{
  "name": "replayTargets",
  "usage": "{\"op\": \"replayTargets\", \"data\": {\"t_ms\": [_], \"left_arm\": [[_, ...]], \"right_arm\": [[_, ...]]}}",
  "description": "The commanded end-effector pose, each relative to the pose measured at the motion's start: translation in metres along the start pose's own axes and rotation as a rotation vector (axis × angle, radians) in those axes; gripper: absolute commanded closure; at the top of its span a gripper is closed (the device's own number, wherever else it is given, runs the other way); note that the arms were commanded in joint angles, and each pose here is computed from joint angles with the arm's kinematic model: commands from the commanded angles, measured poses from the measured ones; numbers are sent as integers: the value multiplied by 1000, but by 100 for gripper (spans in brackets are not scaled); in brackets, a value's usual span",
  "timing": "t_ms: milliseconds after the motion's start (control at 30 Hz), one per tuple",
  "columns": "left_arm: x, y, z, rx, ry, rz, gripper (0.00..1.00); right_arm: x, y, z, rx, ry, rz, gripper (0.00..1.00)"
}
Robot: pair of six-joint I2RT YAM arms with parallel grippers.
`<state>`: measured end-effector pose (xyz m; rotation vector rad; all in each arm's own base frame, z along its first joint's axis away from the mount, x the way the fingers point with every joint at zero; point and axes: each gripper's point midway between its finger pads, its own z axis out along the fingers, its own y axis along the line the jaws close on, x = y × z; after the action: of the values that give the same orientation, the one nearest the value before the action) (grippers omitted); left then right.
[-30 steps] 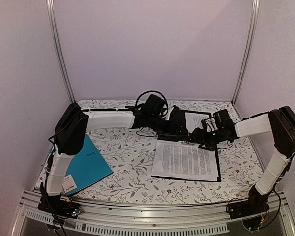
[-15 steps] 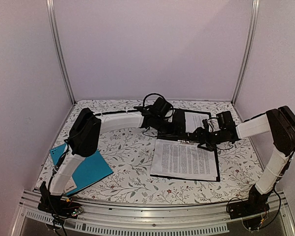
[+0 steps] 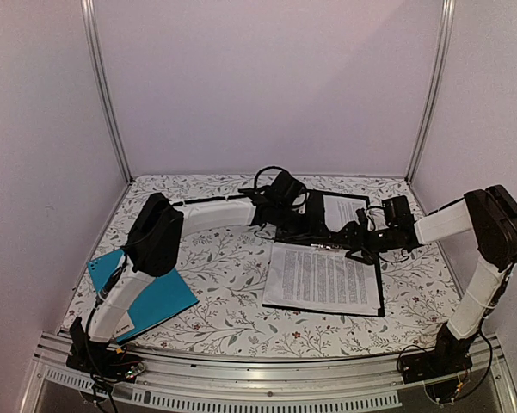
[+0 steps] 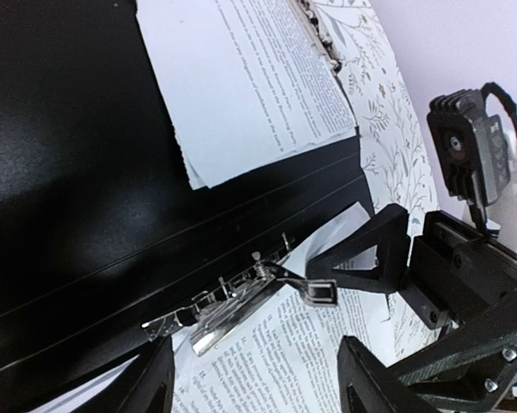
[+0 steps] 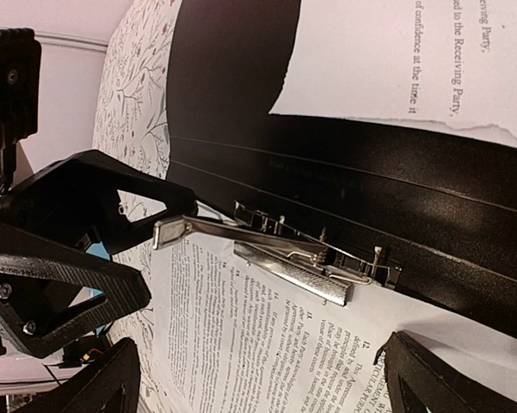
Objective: Put the files into the folder
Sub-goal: Clamp the file onto the spring clip on the folder.
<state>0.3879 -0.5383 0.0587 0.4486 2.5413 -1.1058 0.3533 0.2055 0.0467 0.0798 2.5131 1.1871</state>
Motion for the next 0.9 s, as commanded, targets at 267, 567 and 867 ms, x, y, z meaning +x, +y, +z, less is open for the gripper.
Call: {"op": "replayTargets", "data": {"t_ms": [267,567,867], "left_arm": [[-7,-20,4,96,-36,34,35],[-13,-18,12,90,-51,33,35],[-19,-3,19,18,-65,18,45]], "right_arm": [[14,-24,6,35,39,67,1],[15,-26,8,37,44,76,1],[16,-26,7,36,44,75,2]]}}
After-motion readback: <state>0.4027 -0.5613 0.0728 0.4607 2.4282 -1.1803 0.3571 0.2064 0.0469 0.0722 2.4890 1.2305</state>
